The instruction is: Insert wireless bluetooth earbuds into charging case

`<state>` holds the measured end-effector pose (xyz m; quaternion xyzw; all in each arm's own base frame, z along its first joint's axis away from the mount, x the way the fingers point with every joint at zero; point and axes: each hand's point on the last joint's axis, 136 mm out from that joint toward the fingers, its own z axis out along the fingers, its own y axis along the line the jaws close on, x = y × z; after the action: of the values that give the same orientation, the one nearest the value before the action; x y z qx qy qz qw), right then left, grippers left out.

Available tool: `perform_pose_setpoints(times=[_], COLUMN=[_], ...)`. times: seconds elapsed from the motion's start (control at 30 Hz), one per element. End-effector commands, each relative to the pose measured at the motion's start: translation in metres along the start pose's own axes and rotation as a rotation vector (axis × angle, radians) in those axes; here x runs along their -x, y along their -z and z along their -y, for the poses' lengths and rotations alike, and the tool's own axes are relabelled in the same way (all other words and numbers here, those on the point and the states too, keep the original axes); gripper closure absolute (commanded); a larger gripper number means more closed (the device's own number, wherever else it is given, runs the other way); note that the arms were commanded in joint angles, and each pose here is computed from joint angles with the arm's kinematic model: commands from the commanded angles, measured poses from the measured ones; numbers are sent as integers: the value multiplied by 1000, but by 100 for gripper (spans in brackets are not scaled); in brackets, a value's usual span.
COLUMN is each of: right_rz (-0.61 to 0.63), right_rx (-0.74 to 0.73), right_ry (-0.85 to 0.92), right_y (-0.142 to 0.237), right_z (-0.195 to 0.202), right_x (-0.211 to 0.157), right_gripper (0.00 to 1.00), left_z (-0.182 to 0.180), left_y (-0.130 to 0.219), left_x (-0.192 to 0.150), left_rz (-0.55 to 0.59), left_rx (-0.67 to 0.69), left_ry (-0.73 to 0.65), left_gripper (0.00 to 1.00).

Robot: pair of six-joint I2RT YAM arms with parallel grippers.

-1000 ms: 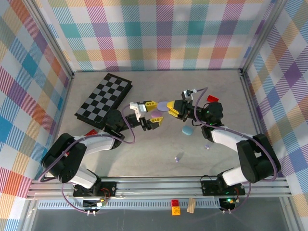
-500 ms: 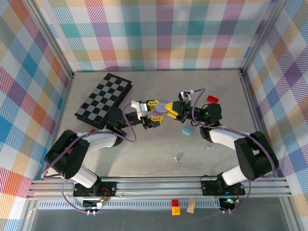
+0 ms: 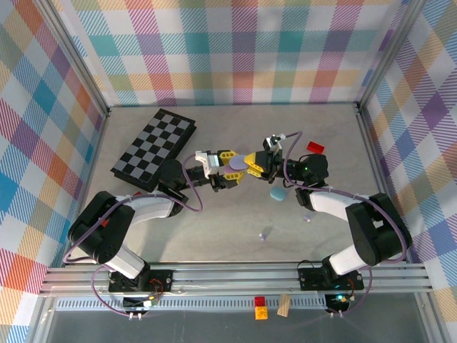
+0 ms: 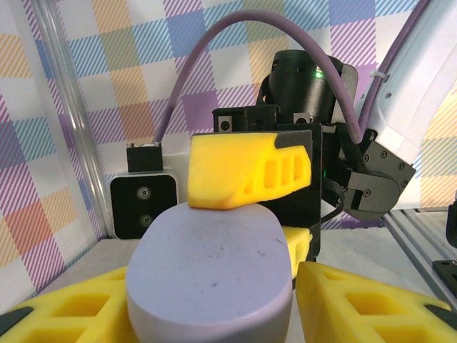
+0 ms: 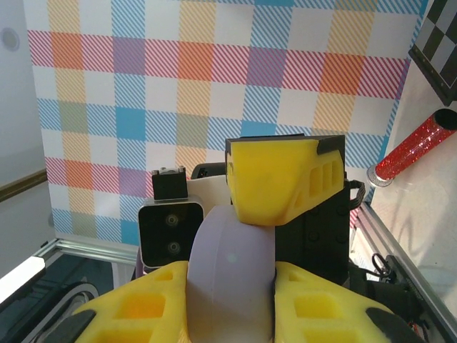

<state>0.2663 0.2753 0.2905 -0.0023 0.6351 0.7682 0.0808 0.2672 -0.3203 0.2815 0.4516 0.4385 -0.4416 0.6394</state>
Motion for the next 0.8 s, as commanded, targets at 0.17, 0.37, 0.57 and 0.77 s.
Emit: perform_pose_setpoints(times=[0.17,0.37,0.57,0.77], right_rz=[0,-1,4,15], right_rx=[47,41,30,24], right_ry=[63,58,69,83], right_y=[-5,-6,-5,-4], right_z=[-18,-16,-13,-12], right_x=[2,3,2,3], right_gripper=[96,96,96,96], left_z=[10,11,11,11], left_y=[-3,-3,-5,-5], left_x=[7,8,13,14], left_rz=[30,32,39,40], left_rx=[-79,-83,-93,-102], left_ry=[-76,-74,-43,-24], left_gripper=[49,54,54,56])
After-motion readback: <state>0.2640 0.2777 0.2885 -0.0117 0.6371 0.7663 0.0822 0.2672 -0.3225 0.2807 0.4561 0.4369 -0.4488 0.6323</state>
